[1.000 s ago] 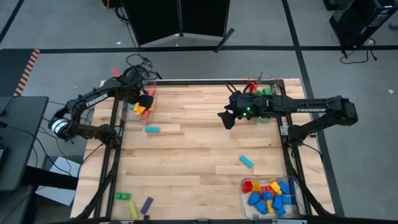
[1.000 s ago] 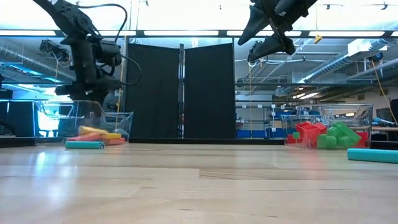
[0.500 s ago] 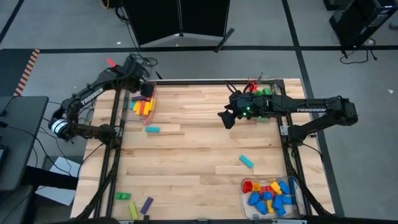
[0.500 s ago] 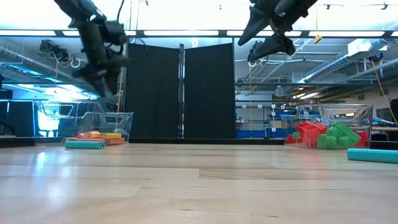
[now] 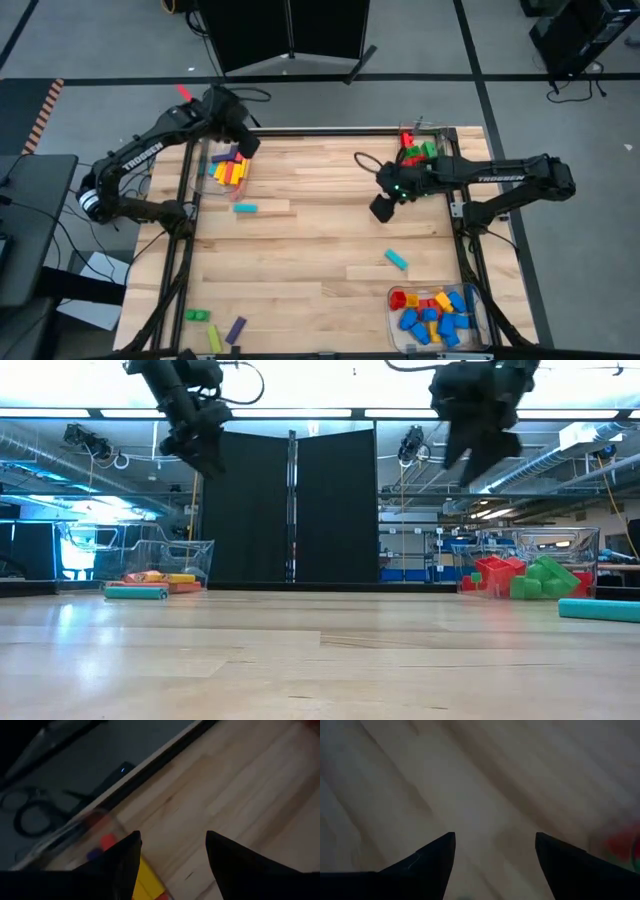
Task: Sort blocks by size
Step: Put the light blue block into the top left transparent bin
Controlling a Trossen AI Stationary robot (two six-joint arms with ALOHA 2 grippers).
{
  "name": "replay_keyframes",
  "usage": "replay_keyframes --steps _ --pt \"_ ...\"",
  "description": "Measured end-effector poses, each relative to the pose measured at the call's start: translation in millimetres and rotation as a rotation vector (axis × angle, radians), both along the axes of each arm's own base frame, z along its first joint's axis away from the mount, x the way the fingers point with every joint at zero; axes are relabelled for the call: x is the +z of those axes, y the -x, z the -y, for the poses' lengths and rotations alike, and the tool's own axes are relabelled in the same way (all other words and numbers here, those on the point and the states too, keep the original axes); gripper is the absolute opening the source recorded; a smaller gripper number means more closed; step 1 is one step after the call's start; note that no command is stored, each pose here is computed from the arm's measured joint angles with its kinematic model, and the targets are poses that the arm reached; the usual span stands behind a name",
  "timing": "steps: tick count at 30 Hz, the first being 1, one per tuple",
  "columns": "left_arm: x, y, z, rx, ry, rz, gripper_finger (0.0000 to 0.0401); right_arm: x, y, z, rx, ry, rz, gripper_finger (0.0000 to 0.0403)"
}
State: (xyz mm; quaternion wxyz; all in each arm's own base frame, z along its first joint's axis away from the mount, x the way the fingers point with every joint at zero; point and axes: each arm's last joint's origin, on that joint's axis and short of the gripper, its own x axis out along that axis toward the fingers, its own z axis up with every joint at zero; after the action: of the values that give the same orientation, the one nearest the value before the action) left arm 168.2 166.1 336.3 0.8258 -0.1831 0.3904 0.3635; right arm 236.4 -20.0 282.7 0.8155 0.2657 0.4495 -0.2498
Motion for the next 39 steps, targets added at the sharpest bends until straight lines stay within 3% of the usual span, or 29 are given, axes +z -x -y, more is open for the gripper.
replay_keyframes --steps 9,18,28,39 --pt "11 -27 9 -0.138 -0.142 0.105 0.0229 -17 17 -34 -0.029 -0.176 -0.289 0.0284" --pt "19 -37 12 -0.187 -0.231 0.174 0.023 -52 0 -67 0.043 -0.291 -0.512 0.0284" --pt "20 -37 11 -0.164 -0.256 0.17 0.023 -80 -20 -72 0.072 -0.324 -0.563 0.0284" --pt "20 -37 11 -0.164 -0.254 0.166 0.023 -129 -37 -92 0.112 -0.326 -0.694 0.0284"
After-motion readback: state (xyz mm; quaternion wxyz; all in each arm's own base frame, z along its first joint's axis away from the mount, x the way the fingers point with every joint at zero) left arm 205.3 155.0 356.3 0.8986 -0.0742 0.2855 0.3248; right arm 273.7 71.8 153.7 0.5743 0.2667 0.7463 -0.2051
